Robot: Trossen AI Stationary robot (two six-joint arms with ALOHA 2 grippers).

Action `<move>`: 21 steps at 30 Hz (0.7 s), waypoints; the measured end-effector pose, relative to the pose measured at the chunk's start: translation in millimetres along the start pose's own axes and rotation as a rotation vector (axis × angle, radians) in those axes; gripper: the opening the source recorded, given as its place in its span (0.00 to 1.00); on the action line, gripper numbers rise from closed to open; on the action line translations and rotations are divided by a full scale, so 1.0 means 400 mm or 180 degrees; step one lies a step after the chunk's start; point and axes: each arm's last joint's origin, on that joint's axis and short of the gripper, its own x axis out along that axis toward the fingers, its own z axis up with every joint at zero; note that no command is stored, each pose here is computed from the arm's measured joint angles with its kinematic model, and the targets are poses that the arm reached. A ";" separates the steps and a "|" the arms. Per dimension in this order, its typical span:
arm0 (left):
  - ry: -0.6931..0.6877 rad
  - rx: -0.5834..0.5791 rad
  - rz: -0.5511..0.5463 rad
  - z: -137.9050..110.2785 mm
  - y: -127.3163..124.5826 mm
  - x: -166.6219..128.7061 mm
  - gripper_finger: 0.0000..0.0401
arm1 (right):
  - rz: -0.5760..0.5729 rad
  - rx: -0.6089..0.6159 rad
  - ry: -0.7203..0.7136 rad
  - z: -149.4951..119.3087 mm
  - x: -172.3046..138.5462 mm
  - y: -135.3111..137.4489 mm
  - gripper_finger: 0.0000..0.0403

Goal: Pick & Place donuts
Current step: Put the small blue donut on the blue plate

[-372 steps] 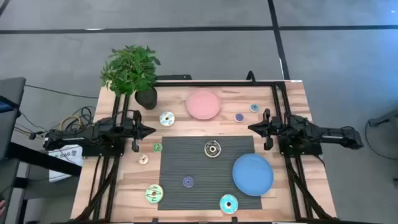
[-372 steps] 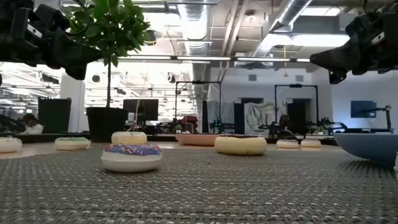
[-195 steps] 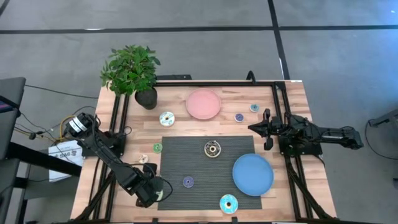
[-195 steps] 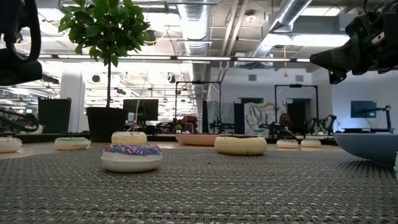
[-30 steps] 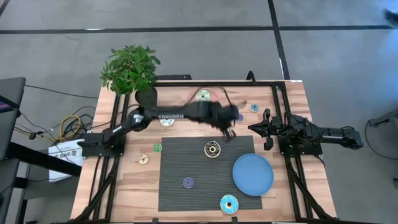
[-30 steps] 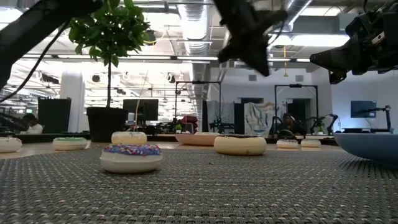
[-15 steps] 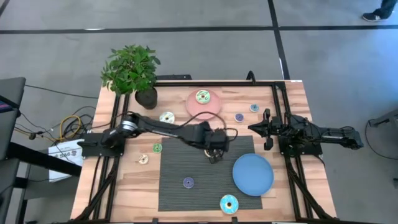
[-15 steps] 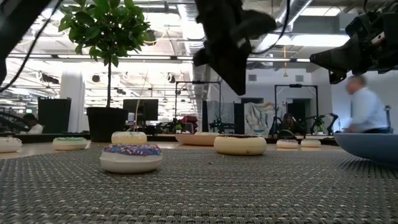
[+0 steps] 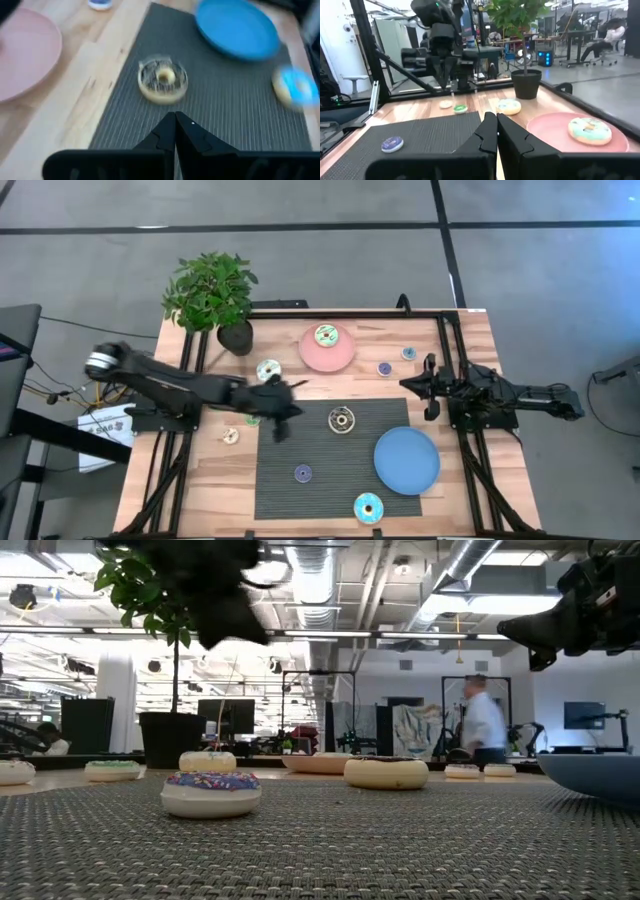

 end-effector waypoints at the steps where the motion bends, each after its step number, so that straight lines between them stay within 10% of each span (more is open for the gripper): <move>1: 0.0037 0.0162 -0.0095 -0.022 0.008 -0.021 0.00 | -0.0089 -0.0003 -0.0003 0.000 0.000 -0.003 0.00; 10: -0.0224 0.0630 -0.0175 -0.130 0.073 -0.155 0.00 | -0.0935 0.0424 -0.0703 0.059 0.007 -0.023 0.00; 21: -0.0434 0.0823 -0.0237 -0.174 0.108 -0.206 0.00 | -0.2221 0.0674 0.0419 0.199 0.155 -0.055 0.00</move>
